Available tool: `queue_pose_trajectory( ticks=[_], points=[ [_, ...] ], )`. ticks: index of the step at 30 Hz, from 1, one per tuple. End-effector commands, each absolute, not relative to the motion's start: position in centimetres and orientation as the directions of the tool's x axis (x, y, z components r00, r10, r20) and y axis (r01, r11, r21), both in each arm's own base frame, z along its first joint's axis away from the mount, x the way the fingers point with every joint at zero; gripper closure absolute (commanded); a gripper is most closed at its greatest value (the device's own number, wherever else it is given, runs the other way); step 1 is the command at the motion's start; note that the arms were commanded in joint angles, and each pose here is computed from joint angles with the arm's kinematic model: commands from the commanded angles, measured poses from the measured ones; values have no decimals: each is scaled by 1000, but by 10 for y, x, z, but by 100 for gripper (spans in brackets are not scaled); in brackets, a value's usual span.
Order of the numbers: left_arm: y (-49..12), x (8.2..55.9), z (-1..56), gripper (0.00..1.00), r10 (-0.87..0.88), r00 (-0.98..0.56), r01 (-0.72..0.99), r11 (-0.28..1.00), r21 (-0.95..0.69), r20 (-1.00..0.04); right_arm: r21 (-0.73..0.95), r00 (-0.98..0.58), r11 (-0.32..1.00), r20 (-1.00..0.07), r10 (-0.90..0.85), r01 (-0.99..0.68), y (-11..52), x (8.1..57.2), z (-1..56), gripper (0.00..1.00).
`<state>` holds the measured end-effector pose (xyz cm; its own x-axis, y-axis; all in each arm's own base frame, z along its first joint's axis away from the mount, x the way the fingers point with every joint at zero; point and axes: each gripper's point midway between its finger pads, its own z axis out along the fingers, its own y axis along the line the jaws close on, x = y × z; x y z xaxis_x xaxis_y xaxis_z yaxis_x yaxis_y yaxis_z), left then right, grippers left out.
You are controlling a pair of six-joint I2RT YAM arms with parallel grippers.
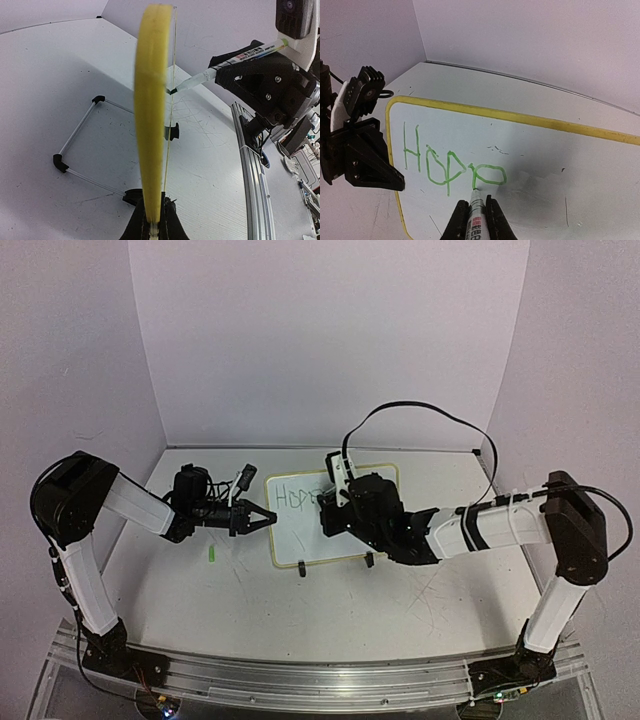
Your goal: Write a sentence on the whiteboard
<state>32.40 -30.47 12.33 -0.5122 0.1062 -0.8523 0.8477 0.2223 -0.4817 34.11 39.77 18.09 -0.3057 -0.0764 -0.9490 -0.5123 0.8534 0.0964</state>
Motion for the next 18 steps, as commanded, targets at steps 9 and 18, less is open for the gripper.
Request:
queue_pose_trajectory(
  ticks=[9,18],
  points=[
    [-304,330,131,100,105,-470,866,246,-435,-877,43,-279,910,-957,-80,-412,364,348,195,100],
    [-303,333,126,100,106,-475,860,264,-436,-873,175,-174,758,-981,82,-629,369,306,275,100]
  ],
)
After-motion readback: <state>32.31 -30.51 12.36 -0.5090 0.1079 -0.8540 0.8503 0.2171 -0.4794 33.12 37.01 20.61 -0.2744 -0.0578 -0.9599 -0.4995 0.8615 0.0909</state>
